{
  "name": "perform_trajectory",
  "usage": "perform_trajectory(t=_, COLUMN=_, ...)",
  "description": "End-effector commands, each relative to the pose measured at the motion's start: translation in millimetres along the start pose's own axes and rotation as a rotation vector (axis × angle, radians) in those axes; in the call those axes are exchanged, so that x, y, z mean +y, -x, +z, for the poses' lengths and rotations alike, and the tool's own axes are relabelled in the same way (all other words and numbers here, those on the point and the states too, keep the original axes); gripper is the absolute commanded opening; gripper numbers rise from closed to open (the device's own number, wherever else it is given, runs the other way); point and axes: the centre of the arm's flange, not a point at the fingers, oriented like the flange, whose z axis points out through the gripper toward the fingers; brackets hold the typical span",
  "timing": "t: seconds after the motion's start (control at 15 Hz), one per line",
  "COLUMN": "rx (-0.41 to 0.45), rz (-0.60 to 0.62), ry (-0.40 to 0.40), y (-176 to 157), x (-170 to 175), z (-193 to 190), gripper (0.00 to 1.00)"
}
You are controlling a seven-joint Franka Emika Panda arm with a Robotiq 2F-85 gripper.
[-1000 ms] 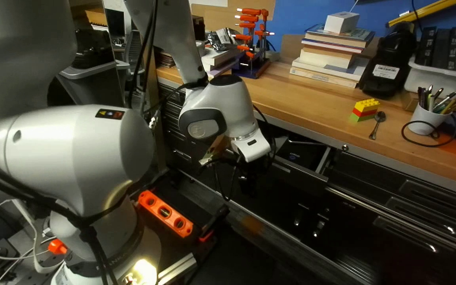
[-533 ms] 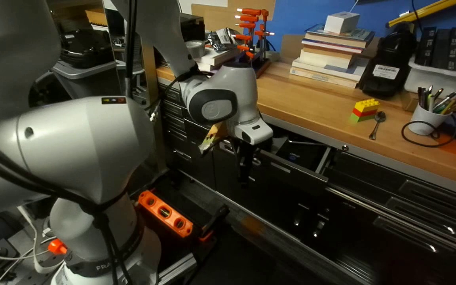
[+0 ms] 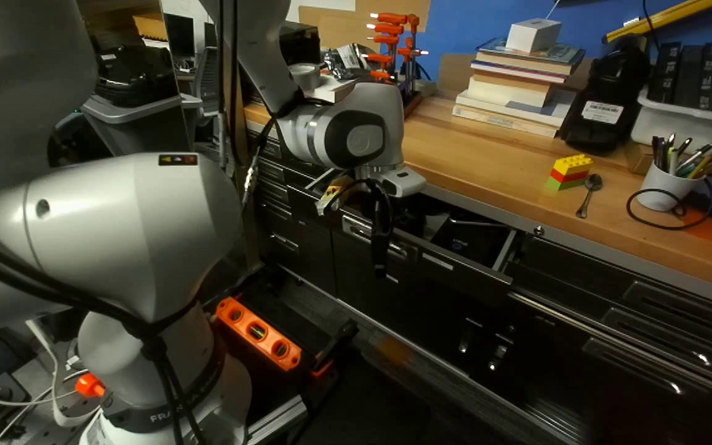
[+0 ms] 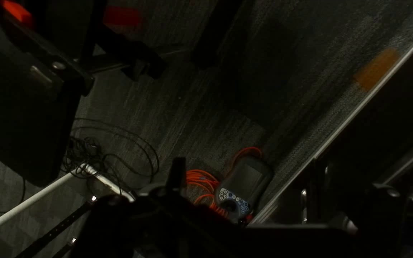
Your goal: Put the black objects on the tabletop in the open drawer and then close the drawer
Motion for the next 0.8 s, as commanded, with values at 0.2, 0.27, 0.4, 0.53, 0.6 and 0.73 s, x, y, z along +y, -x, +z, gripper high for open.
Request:
perform_trajectory(t=0.2, rx=-0.102, rz=0.013, ry=-0.001, y=7, x=-24, z=12, gripper=1.0)
perform_trajectory(t=0.27, rx=-0.123, rz=0.03, ry=-0.016, y=9, x=-28, z=16, gripper=1.0)
perform_trajectory(t=0.4, rx=-0.158, rz=0.062, ry=-0.054, y=12, x=-35, z=23, gripper=1.0)
perform_trajectory(t=0.53, rx=-0.191, rz=0.097, ry=-0.103, y=13, x=-44, z=26, gripper=1.0)
perform_trajectory(t=0.6, rx=-0.201, rz=0.118, ry=-0.134, y=13, x=-49, z=28, gripper=1.0)
perform_trajectory(t=0.73, rx=-0.223, rz=0.156, ry=-0.197, y=12, x=-59, z=30, gripper=1.0)
